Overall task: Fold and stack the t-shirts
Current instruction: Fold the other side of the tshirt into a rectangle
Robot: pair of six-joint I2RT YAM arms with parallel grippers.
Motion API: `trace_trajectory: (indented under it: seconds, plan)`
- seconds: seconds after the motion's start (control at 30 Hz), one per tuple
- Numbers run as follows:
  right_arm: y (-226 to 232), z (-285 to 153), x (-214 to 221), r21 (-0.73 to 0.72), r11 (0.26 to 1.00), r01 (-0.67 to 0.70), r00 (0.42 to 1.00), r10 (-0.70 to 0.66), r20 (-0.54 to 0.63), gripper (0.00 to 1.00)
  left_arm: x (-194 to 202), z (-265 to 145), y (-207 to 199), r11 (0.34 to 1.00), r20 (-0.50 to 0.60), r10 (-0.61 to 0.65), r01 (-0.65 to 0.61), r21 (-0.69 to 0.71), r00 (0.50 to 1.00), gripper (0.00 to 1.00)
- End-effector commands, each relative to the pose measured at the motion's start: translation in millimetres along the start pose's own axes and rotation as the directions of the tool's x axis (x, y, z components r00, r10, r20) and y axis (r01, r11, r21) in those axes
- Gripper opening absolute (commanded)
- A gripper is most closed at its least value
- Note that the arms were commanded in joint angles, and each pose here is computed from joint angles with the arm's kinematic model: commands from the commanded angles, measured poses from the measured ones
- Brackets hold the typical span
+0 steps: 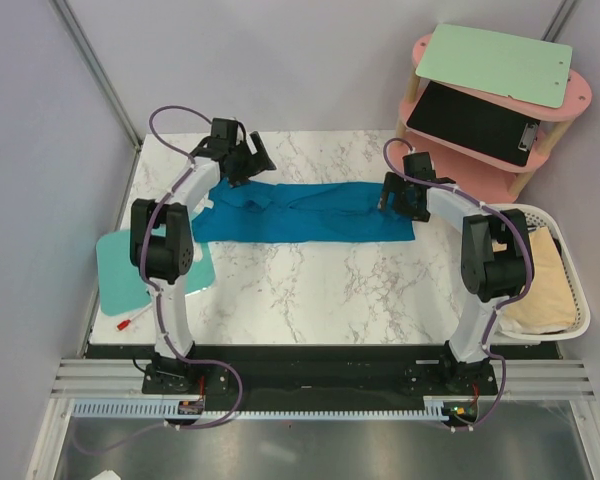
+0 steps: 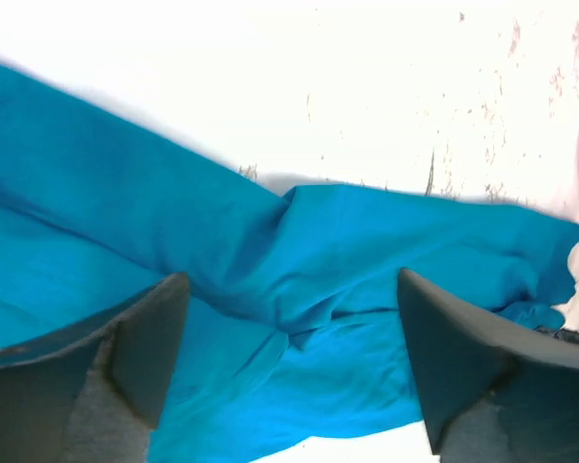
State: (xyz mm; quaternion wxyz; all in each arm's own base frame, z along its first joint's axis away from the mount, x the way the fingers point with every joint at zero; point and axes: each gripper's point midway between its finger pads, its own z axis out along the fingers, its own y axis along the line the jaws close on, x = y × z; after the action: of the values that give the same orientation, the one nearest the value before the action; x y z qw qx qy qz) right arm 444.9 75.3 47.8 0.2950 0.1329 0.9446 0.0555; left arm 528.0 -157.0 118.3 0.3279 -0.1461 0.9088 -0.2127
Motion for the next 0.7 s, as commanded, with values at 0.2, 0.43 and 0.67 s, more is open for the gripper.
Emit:
trace_trajectory:
  seconds: [0.2,0.43,0.67]
  plan:
    - [25,-30,-30,-0.028,0.996,0.090,0.987,-0.085,0.136,0.98,8,-49,-5,0.995,0.052,0.097,-0.096,-0.025,0.994,1.00]
    - [90,-37,-38,-0.047,0.962,0.269,0.946,-0.255,0.200,0.84,58,-73,25,0.985,0.009,0.125,-0.123,-0.117,0.992,0.25]
    - [123,5,-38,-0.056,0.948,0.312,0.940,-0.301,0.159,0.00,101,-62,59,0.975,-0.089,0.097,-0.113,-0.190,0.991,0.02]
